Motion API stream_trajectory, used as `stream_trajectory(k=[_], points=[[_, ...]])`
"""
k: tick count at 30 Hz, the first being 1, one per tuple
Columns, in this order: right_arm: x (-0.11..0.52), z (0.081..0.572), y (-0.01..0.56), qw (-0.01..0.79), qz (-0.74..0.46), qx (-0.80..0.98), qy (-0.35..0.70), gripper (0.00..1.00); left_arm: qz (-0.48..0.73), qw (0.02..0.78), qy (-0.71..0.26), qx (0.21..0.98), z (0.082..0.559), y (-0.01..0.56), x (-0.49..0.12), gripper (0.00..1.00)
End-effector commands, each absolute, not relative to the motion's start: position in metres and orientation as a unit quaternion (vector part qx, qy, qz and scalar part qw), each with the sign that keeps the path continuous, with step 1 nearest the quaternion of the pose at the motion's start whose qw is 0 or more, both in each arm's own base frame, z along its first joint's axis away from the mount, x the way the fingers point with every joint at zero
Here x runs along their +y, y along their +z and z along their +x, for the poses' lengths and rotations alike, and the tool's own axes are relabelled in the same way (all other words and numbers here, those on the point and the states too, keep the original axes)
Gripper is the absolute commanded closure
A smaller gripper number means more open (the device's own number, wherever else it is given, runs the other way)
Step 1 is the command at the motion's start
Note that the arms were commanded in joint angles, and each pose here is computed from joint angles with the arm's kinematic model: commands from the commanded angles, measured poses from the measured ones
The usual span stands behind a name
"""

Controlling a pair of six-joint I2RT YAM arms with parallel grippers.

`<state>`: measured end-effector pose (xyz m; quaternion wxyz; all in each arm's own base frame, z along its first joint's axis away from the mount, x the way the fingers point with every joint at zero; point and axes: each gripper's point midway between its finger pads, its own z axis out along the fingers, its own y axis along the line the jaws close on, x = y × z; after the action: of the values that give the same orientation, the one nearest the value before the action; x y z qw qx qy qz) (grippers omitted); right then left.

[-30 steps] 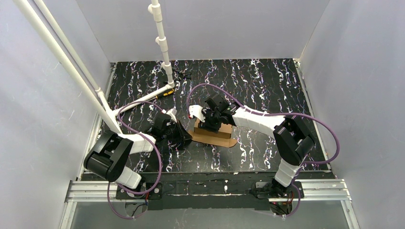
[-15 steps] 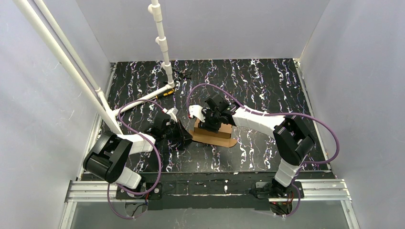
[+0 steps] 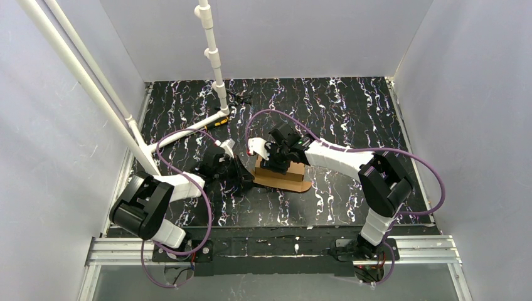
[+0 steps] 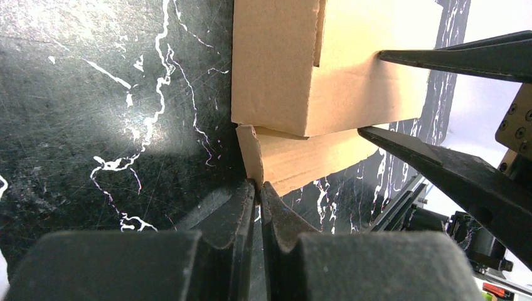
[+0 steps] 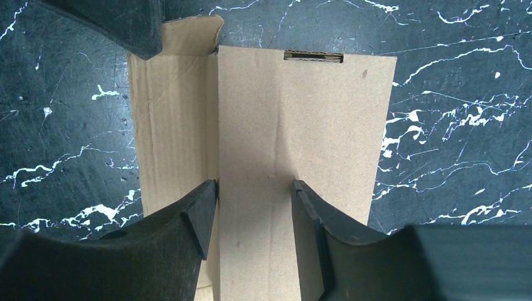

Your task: Fold the paper box

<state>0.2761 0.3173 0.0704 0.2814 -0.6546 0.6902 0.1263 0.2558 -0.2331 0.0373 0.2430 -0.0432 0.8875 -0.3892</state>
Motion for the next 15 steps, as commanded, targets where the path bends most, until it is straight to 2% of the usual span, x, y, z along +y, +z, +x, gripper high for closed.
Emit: stream_trajectory(k=[1, 7, 15], points=[[0.3111, 0.2623, 0.0475, 0.234, -0.655, 0.706, 0.137, 0.45, -0.03, 0.246, -0.404, 0.881, 0.2615, 0.0512, -0.2426, 0.92], [0.3118, 0.2621, 0.0478, 0.235, -0.655, 0.705, 0.138, 0.45, -0.03, 0.249, -0.401, 0.881, 0.264, 0.0531, -0.2427, 0.88], [0.3116, 0.2623, 0.0479, 0.235, -0.655, 0.705, 0.138, 0.45, -0.029, 0.254, -0.392, 0.884, 0.2676, 0.0553, -0.241, 0.88]])
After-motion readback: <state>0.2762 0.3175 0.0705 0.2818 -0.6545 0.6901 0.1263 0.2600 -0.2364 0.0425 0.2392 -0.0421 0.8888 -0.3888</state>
